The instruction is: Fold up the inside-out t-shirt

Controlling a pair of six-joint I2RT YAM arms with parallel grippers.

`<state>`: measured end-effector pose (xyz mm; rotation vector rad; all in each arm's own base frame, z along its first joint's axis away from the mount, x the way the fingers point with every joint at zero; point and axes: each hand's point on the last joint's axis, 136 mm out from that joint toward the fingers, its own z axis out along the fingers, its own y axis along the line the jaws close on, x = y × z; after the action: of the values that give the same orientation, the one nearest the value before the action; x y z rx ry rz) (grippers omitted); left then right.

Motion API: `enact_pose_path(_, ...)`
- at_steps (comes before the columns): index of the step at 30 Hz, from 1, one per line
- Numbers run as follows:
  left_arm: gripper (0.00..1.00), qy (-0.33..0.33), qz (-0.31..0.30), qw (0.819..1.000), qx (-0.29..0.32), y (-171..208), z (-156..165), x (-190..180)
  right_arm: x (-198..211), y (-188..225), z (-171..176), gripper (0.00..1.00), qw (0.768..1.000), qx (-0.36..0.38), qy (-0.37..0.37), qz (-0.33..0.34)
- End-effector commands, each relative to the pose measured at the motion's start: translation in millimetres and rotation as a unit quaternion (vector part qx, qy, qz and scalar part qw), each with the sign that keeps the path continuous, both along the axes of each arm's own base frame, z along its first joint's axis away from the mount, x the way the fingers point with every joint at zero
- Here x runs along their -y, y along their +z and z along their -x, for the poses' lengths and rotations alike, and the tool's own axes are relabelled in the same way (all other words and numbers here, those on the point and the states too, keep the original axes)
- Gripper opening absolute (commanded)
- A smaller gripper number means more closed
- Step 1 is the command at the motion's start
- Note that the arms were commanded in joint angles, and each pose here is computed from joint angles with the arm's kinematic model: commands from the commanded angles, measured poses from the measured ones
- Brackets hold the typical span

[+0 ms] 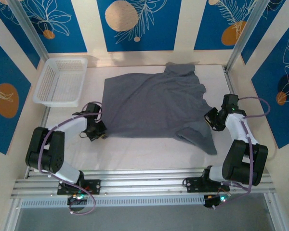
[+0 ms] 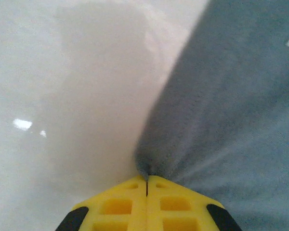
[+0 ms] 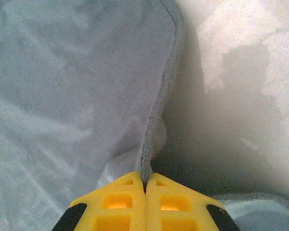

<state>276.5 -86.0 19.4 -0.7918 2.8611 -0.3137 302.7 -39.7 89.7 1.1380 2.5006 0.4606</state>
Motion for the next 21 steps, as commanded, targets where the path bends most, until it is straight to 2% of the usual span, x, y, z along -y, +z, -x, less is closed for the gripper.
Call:
enact_pose_path(1, 0.0, 0.005, 0.011, 1.0, 0.028, 19.0, 3.5, -1.0, 14.7, -7.3, 17.3, 0.0, 0.998, -0.011, -0.06, -0.032)
enact_pose_path(5, 0.0, 0.012, -0.005, 0.995, 0.095, 54.1, 5.9, -18.3, 24.2, -11.8, 30.3, 0.0, 0.996, -0.008, -0.072, -0.044)
enact_pose_path(9, 0.0, 0.011, 0.012, 0.994, 0.109, 64.4, 10.0, -15.2, 14.6, -12.5, 34.9, 0.0, 0.997, -0.012, -0.056, -0.054)
enact_pose_path(13, 0.0, 0.016, 0.006, 0.992, 0.126, 76.1, 6.8, -18.4, 12.0, 9.3, 29.7, 0.0, 0.997, 0.015, -0.056, -0.054)
enact_pose_path(17, 0.0, 0.01, -0.005, 0.99, 0.144, 93.6, -12.1, -18.8, 8.5, 41.4, 10.8, 0.0, 0.997, 0.046, -0.038, -0.041)
enact_pose_path(21, 0.0, 0.007, -0.018, 0.986, 0.166, 110.2, -49.1, -21.0, 11.6, 53.9, -16.4, 0.0, 0.997, 0.057, -0.031, -0.036)
